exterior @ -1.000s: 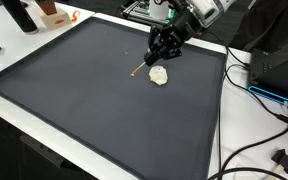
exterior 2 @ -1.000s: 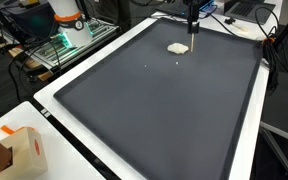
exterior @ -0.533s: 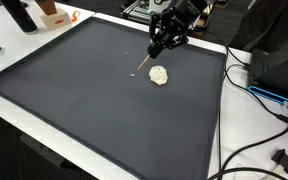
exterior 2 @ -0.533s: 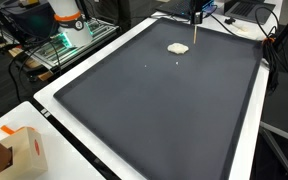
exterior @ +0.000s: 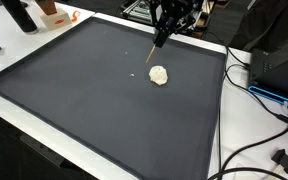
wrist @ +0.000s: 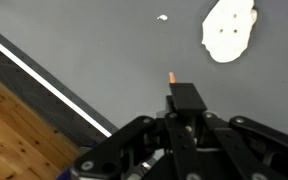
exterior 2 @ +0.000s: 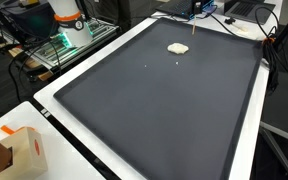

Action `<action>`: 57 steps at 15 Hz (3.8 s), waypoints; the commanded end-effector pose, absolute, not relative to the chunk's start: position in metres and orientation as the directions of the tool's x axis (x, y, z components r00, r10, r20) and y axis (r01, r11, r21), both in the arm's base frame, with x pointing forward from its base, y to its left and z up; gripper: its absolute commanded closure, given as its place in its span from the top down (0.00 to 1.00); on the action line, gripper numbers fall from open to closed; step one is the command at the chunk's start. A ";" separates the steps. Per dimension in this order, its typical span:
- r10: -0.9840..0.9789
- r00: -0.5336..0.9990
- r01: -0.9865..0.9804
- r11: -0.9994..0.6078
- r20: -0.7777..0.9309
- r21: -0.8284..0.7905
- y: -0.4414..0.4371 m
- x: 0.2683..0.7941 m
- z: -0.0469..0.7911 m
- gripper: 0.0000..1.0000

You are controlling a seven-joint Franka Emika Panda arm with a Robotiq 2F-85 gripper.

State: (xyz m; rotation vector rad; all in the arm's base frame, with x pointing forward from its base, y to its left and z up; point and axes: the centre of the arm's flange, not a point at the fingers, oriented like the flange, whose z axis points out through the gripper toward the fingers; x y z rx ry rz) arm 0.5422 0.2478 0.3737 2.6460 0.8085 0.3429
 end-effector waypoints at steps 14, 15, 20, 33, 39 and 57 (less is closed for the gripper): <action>0.620 0.775 0.601 -0.783 0.124 0.162 0.223 0.546 0.406 0.13; 0.623 0.772 0.604 -0.780 0.122 0.161 0.222 0.546 0.406 0.13; 0.625 0.771 0.607 -0.779 0.120 0.160 0.221 0.546 0.405 0.03; 0.646 0.744 0.665 -0.692 0.169 -0.282 0.173 0.556 0.344 0.03; 0.632 0.750 0.651 -0.651 0.197 -0.391 0.154 0.553 0.322 0.03; 0.534 0.777 0.622 -0.569 0.334 -0.537 0.123 0.545 0.279 0.03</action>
